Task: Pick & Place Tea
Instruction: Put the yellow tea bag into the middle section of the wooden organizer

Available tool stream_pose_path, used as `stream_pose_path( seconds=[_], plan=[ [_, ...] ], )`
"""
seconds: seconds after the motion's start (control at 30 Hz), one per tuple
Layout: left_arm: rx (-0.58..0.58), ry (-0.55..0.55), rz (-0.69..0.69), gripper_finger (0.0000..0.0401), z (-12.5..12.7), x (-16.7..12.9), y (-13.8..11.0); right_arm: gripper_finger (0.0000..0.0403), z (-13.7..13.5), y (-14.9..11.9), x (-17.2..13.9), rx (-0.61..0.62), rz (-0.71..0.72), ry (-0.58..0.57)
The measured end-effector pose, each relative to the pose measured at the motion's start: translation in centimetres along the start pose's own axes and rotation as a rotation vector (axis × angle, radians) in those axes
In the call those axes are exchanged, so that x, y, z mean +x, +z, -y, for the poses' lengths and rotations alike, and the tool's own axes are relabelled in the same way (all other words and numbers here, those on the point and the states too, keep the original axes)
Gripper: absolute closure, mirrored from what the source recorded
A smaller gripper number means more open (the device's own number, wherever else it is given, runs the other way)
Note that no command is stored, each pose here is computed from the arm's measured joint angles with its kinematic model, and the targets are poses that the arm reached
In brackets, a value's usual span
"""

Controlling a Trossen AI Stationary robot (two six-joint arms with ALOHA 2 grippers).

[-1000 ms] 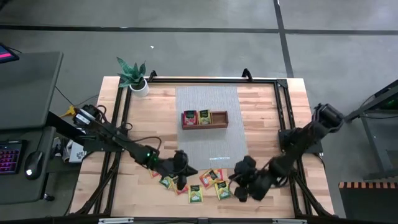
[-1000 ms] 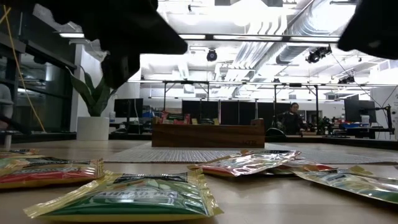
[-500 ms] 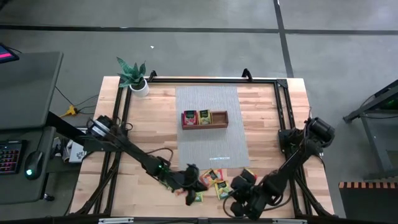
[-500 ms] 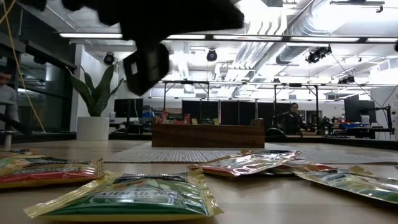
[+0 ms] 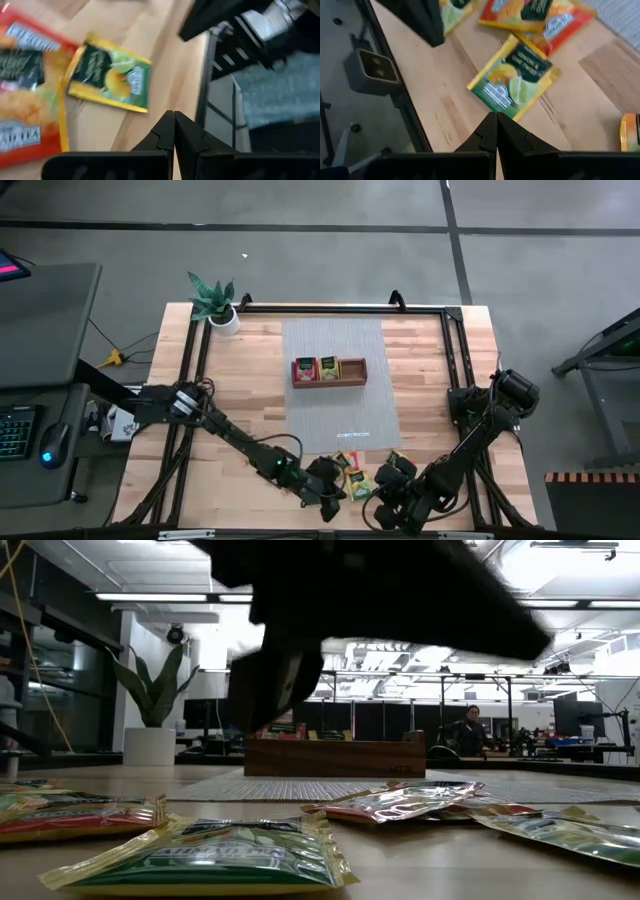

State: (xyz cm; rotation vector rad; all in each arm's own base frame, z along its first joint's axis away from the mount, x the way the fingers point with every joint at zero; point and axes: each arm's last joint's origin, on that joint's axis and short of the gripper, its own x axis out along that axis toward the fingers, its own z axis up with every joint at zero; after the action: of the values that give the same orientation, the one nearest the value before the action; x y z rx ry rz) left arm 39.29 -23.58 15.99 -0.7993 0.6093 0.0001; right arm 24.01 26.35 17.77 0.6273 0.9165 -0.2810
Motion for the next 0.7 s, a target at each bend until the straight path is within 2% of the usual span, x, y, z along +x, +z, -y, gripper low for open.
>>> stream_pose_path(
  seconds=[0.17,0.33,0.43,0.7],
  plan=[
    [-0.260,0.036,0.031,0.0401,-0.5,0.4,0.4,0.0403,0.0,-0.3,0.3,-0.005,-0.010,0.032],
    [-0.360,0.070,0.036,0.0384,-1.0,0.4,0.7,0.0403,-0.1,-0.5,0.4,-0.066,-0.001,0.049],
    [-0.437,0.058,0.019,0.0354,-1.0,0.5,0.8,0.0403,-0.1,-0.6,0.6,-0.107,-0.006,0.046],
    [-0.617,0.060,0.017,0.0243,-1.3,0.6,1.1,0.0403,0.0,-1.2,2.1,-0.172,-0.023,0.031]
  ],
)
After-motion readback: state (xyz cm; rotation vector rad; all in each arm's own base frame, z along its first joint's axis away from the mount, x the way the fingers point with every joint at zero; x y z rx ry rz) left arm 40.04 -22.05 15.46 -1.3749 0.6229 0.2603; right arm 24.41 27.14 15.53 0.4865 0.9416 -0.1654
